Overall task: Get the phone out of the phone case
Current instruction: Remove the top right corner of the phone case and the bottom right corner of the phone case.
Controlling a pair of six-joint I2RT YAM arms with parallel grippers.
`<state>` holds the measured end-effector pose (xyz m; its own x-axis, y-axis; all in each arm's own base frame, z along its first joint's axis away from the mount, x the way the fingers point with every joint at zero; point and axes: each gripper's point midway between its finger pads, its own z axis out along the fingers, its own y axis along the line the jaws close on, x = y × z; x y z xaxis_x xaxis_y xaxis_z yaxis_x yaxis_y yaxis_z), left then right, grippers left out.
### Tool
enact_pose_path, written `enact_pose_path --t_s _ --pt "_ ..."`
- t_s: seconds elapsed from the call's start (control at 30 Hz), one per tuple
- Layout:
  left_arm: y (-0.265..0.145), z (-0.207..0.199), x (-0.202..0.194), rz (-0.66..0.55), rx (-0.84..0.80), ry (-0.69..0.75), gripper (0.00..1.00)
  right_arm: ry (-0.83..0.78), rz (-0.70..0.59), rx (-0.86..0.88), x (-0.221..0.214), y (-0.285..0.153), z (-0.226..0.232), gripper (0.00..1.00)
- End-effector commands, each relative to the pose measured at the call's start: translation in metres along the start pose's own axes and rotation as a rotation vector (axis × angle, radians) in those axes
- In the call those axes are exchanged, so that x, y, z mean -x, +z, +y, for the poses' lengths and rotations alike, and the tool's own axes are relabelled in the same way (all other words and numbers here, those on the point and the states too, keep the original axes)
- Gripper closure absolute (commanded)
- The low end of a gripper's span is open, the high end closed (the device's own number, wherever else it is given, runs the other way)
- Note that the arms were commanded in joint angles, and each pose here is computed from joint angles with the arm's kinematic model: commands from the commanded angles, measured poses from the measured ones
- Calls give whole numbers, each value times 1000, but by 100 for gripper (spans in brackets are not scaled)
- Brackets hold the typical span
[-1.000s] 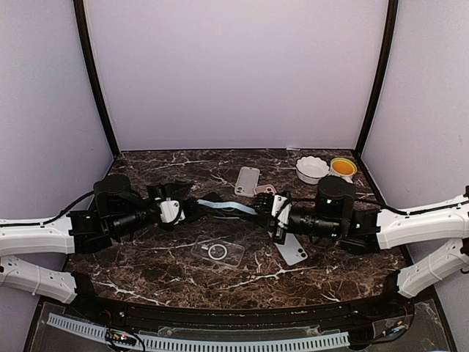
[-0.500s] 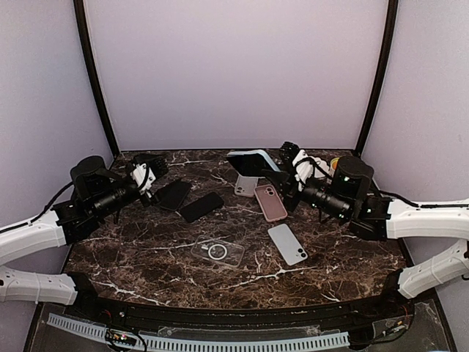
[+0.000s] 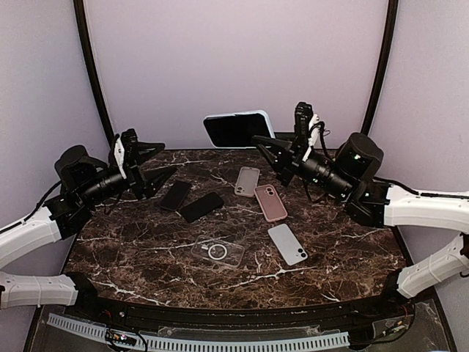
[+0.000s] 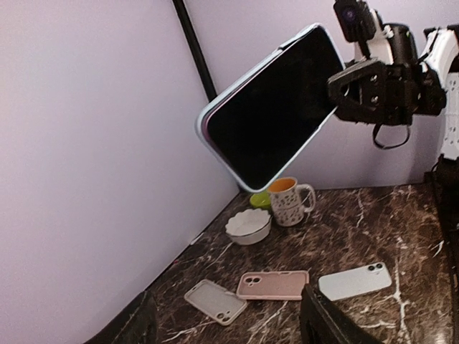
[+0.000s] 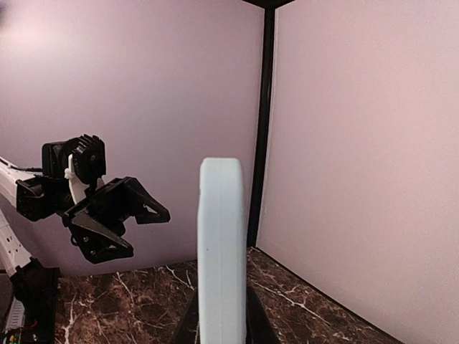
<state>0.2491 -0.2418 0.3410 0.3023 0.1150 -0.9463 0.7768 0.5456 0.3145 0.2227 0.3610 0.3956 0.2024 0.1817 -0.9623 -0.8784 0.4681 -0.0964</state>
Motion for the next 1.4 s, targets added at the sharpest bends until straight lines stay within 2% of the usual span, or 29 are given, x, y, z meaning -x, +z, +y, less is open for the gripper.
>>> enact_pose_path --t_s 0.0,0.2,0.4,1.07,1.27,1.37 --pt "-14 -27 52 -183 -204 -95 31 77 -243 191 68 -1 27 100" --pt "-18 -56 66 -231 -452 -203 39 167 -293 454 83 -5 65 100" --pt "-26 -77 71 -258 -624 -234 47 208 -327 492 89 -7 68 100" --pt "-27 -79 74 -285 -663 -270 59 259 -302 574 80 6 87 100" --pt "-31 -82 75 -295 -680 -262 64 262 -291 581 74 10 90 100" --pt "-32 -83 76 -299 -686 -256 70 265 -290 583 73 11 91 100"
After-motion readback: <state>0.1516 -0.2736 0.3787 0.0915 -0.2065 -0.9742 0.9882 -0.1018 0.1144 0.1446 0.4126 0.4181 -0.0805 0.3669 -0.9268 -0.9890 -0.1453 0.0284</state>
